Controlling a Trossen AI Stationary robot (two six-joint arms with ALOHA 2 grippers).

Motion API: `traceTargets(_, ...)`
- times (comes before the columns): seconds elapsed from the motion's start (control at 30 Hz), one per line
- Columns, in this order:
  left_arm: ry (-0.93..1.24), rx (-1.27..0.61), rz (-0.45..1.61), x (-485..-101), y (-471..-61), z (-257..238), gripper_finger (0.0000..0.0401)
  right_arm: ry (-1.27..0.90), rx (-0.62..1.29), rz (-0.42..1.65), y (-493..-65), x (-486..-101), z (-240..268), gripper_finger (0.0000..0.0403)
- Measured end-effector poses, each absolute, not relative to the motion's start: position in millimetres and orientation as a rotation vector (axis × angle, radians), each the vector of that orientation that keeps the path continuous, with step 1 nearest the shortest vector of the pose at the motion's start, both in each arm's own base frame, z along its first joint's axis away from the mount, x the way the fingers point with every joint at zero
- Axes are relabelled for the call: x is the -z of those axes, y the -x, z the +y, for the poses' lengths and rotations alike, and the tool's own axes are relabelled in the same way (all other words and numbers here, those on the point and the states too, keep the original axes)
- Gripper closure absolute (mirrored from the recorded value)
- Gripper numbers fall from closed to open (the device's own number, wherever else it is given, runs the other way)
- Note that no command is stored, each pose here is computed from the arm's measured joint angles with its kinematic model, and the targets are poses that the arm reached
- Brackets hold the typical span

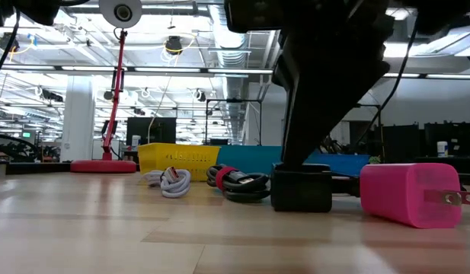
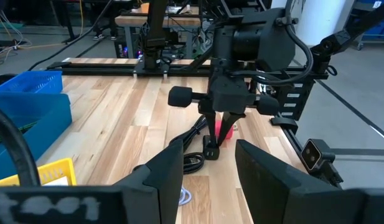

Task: Pick and place items into bin
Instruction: Put the black charger adapter into the blue bin

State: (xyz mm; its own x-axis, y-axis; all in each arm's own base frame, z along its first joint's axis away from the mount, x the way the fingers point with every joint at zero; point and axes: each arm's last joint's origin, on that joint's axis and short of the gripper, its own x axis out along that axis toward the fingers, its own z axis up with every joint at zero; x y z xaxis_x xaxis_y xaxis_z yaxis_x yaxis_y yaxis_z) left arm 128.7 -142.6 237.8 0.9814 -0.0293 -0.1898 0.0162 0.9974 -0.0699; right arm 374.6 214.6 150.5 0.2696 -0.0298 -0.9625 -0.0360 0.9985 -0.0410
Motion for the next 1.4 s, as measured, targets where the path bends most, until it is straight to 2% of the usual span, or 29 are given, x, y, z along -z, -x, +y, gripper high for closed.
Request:
traceTargets(0.4,0.068,0.023,0.192,-237.8,-128.7,-142.6,0.0264,0.011,-0.017,1.317,-378.6,-150.9,208.2,0.0236)
traceTargets(0.57,0.068,0.023,0.192,-237.8,-128.7,-142.7,0.0264,0.016,-0.021,1.313,-378.8,-150.9,208.4,0.0204)
traceTargets(1.1,0.068,0.024,0.192,-237.8,-128.7,-142.7,0.0264,0.063,-0.014,1.275,-376.5,-158.3,221.2,0.0195)
traceTargets(1.4,0.068,0.023,0.192,-237.8,-128.7,-142.6,0.0264,0.136,0.057,1.277,-377.7,-166.6,218.4,0.0189)
